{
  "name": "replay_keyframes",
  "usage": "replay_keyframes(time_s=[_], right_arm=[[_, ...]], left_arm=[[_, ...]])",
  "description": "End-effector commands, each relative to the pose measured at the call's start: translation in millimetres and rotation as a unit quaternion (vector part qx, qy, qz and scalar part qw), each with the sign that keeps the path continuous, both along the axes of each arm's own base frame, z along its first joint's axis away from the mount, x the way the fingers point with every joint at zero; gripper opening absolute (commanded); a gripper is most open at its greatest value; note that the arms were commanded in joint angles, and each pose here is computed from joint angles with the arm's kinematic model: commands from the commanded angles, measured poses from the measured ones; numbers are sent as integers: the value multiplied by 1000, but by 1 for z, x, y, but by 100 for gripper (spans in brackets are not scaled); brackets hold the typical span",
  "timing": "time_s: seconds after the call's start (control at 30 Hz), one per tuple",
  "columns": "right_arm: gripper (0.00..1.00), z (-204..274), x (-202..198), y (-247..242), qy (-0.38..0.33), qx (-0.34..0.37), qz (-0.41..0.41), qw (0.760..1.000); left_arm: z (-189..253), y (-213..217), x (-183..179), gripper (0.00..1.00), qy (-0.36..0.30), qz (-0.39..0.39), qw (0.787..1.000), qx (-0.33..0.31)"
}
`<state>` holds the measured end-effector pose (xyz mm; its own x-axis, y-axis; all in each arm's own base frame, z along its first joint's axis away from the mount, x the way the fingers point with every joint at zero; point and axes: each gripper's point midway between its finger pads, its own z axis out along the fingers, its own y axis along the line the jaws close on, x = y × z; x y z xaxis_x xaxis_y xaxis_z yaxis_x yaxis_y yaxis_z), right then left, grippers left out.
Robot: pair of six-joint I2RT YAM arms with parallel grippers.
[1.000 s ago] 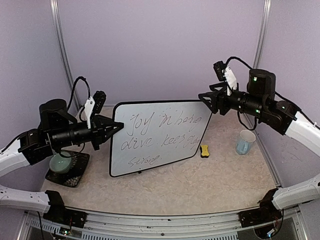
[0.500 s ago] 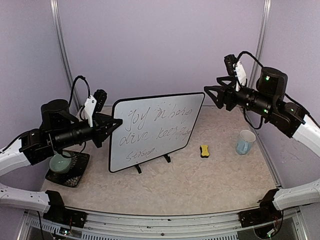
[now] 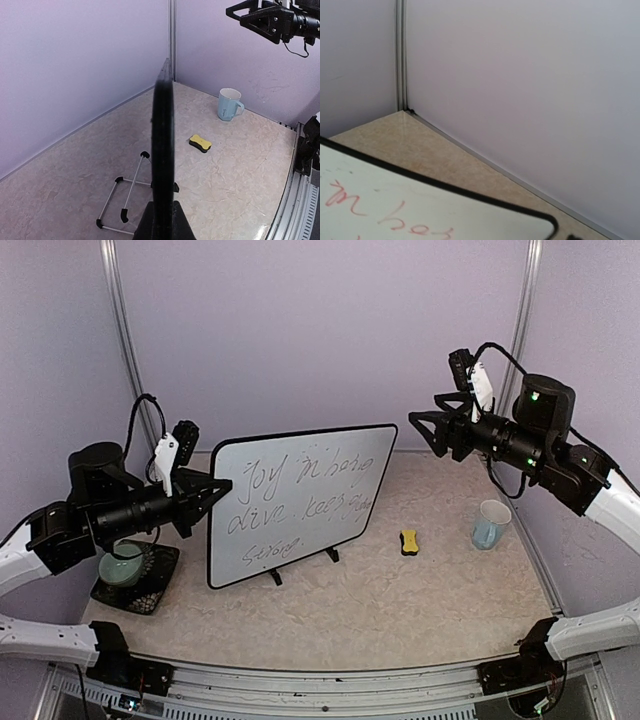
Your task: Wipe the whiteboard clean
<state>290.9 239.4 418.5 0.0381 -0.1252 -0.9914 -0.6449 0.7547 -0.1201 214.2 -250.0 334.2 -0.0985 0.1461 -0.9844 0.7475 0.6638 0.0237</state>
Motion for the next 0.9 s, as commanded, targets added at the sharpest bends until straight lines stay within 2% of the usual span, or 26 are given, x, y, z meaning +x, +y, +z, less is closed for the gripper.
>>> replay_keyframes(time_s=[0.0,0.43,0.67,0.87], right_arm=[[73,4,2,-3,-4,5,-6,1000],[73,4,2,-1,-2,8,-1,1000],[73,4,0,-1,-2,9,2,1000],[73,4,-1,-1,-2,8,4,1000]], left_arm=[[47,26,1,0,-50,46,994,-88],[5,39,-8,0,2,64,991,-118],[-24,58,12,2,16,177,980,-92],[-30,62,21,3,4,208,975,-72]])
